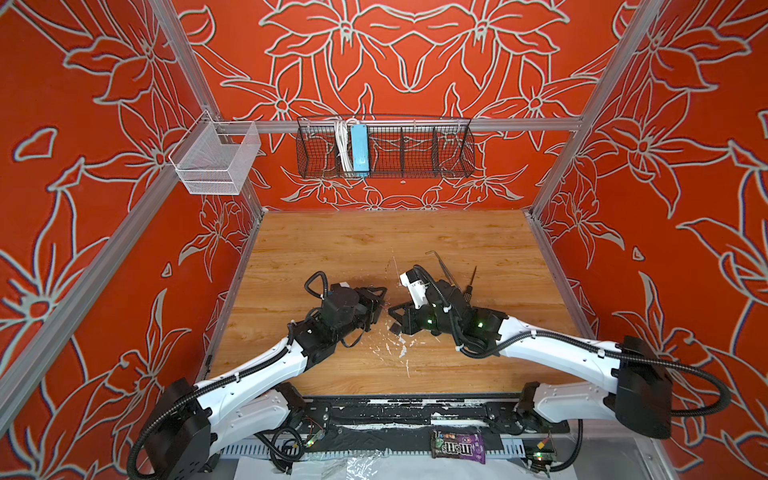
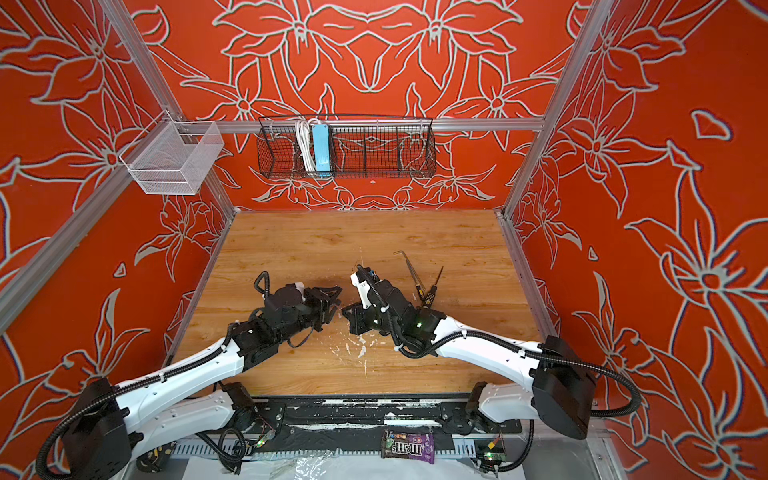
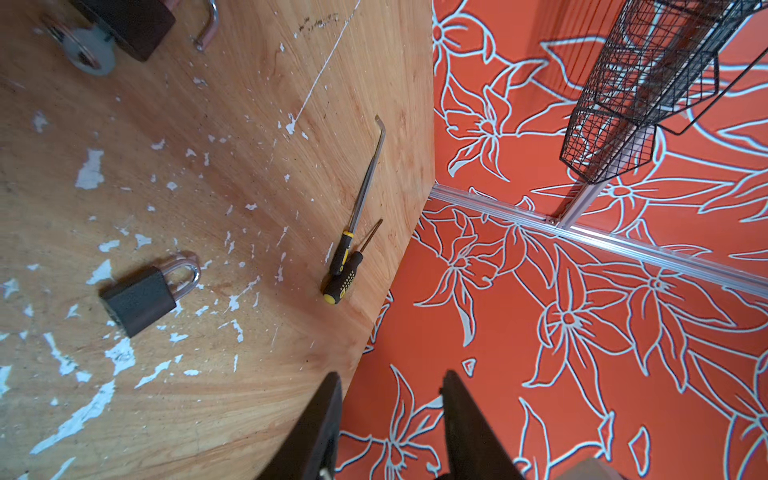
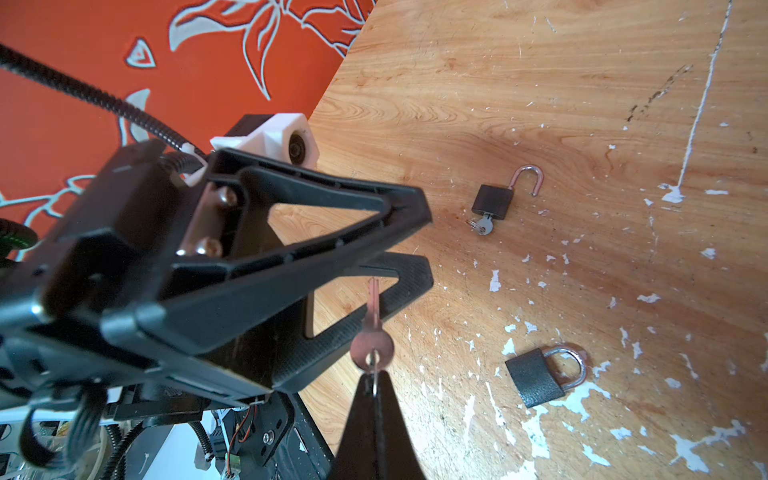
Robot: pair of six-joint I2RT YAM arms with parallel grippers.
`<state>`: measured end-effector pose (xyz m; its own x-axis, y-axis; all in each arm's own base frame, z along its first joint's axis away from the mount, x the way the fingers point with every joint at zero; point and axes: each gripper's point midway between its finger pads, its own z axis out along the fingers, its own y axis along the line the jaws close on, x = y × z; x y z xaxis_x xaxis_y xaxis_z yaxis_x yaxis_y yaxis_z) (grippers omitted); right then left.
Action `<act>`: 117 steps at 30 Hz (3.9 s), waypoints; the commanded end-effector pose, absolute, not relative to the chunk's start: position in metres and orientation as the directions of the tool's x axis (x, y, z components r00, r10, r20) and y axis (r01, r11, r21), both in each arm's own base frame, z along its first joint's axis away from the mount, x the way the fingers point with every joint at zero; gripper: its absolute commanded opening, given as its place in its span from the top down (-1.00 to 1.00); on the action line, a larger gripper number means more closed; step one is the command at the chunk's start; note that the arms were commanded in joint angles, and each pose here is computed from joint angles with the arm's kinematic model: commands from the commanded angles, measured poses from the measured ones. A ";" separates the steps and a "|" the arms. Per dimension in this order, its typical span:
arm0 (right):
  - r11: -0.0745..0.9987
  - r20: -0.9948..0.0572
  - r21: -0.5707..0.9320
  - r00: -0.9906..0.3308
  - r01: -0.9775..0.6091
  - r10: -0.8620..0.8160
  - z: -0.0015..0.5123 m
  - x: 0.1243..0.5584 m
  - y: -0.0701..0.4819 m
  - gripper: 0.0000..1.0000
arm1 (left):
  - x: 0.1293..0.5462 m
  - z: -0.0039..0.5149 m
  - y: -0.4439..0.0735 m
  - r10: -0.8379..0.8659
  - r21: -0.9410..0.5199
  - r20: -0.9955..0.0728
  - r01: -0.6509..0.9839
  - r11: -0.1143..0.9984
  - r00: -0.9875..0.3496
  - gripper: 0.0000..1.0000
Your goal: Unlock with the key
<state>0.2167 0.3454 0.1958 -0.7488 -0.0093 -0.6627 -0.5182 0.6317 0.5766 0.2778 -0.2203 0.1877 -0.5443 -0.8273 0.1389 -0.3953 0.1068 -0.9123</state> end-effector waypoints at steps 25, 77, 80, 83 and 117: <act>0.648 -0.698 0.531 -0.716 -0.547 -0.033 0.202 0.221 0.341 1.00 | 0.276 0.185 -0.216 -0.838 -0.905 0.115 -0.404 0.133 -0.534 1.00; 0.175 -0.498 0.864 -0.852 -0.472 0.161 0.286 0.219 0.332 0.13 | 0.268 0.315 -0.254 -0.543 -0.798 -0.602 0.445 0.406 -0.585 1.00; 0.159 -0.487 0.872 -0.855 -0.463 0.177 0.286 0.222 0.329 0.22 | 0.269 0.321 -0.253 -0.551 -0.796 -0.605 0.452 0.403 -0.575 1.00; 0.137 -0.493 0.870 -0.850 -0.474 0.186 0.289 0.222 0.327 0.28 | 0.275 0.314 -0.257 -0.543 -0.797 -0.604 0.438 0.415 -0.584 1.00; 0.102 -0.484 0.875 -0.853 -0.473 0.196 0.287 0.225 0.319 0.83 | 0.284 0.326 -0.264 -0.552 -0.794 -0.608 0.460 0.398 -0.571 1.00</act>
<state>0.2260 0.3201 0.2833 -0.8551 0.1937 -0.4809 -0.4647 0.1250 0.8766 0.2826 -0.2654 0.3045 -0.6090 -0.5302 -0.5899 0.4175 0.4180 -0.8068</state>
